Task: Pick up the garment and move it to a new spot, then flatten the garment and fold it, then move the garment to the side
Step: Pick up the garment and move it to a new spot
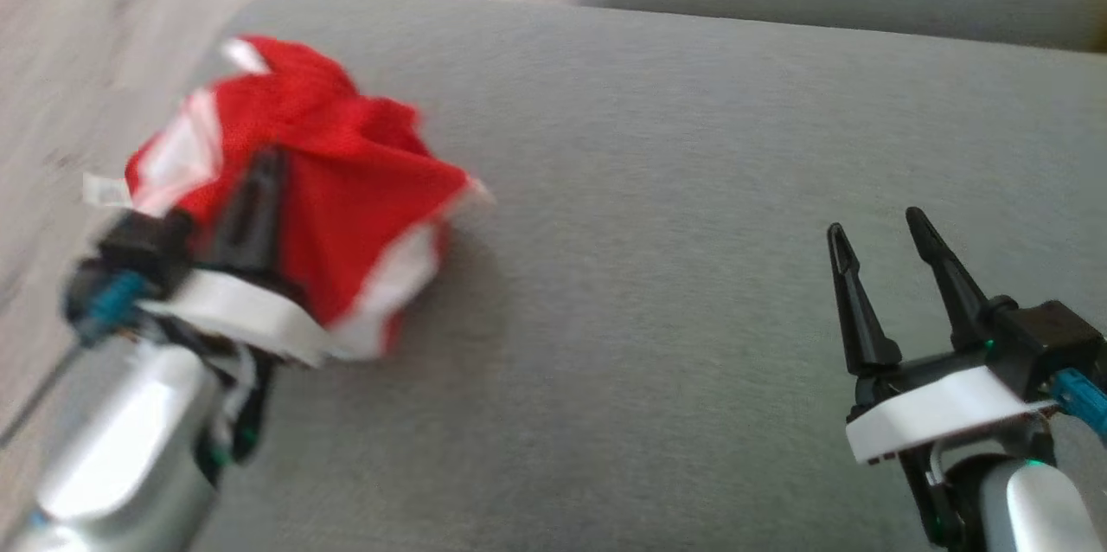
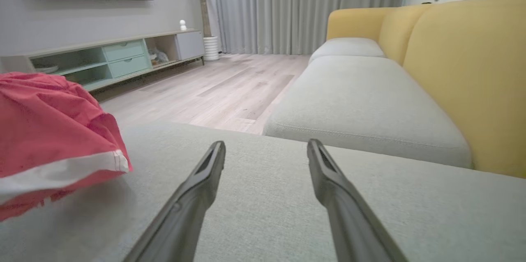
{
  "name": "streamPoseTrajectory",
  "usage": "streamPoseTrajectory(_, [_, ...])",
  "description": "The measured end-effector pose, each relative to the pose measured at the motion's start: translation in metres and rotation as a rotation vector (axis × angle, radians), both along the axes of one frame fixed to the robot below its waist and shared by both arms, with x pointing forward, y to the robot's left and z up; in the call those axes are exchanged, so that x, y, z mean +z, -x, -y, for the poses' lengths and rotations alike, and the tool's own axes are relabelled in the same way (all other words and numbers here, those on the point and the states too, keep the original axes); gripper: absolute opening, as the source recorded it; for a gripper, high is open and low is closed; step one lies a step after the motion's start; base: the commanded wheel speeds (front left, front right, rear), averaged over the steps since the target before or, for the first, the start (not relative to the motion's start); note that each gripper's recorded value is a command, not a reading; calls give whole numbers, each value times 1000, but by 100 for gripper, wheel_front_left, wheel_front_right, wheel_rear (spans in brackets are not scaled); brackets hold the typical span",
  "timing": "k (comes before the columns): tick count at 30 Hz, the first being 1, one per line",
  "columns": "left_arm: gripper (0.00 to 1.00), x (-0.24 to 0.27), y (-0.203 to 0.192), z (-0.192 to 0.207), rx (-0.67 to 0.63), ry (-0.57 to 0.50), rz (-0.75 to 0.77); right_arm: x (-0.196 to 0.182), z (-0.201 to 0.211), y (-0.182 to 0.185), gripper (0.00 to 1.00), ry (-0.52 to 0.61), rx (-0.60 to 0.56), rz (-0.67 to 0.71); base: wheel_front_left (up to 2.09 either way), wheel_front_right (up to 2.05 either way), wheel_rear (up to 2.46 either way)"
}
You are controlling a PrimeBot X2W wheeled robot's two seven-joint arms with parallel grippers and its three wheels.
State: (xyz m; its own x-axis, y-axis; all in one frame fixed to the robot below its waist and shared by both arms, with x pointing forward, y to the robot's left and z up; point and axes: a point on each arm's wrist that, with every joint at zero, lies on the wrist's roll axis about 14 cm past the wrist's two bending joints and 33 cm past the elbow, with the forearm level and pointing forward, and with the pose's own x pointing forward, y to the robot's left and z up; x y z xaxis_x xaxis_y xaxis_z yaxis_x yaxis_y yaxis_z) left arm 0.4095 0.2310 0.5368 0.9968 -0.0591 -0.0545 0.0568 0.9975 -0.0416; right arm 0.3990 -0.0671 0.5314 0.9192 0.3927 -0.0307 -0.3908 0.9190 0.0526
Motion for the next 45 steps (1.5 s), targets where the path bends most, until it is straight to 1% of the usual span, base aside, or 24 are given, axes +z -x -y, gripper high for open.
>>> streamPoseTrajectory(7, [0,-5,-5,123,-320,68,-33,2,47,12,100,4,-137,4,0,0,0])
streamPoseTrajectory(11, [0,-20,0,199,-538,82,-80,-5,74,18,100,5,-217,-17,0,0,0])
streamPoseTrajectory(14, [0,-33,4,245,-677,96,-117,-15,90,20,100,-1,-268,-44,0,0,0])
streamPoseTrajectory(17, [0,-55,10,278,-776,112,-178,-26,102,21,100,-4,-308,-72,0,0,0])
streamPoseTrajectory(21, [0,-86,26,306,-873,130,-262,-39,115,23,100,1,-349,-103,0,0,0])
streamPoseTrajectory(22, [7,-91,29,310,-886,135,-269,-41,117,23,100,1,-357,-109,0,0,0])
streamPoseTrajectory(23, [100,-93,29,312,-889,136,-266,-43,119,22,100,3,-362,-114,0,0,0])
streamPoseTrajectory(28, [100,-78,25,306,-862,139,-160,-41,114,19,100,-2,-345,-104,0,0,0])
streamPoseTrajectory(31, [100,-59,19,291,-808,135,-80,-37,104,16,100,-11,-315,-93,0,0,0])
streamPoseTrajectory(33, [100,-45,13,275,-750,128,-27,-33,97,15,100,-17,-293,-80,0,0,0])
streamPoseTrajectory(36, [100,-25,2,239,-632,109,46,-27,85,12,100,-24,-254,-65,0,0,0])
streamPoseTrajectory(39, [100,-14,-2,194,-500,81,89,-22,71,10,100,-28,-211,-52,0,0,0])
streamPoseTrajectory(40, [100,-14,-2,194,-500,81,89,-22,71,10,100,-28,-211,-52,0,0,0])
streamPoseTrajectory(45, [100,3,1,112,-248,53,138,-20,49,12,100,-25,-145,-53,0,0,0])
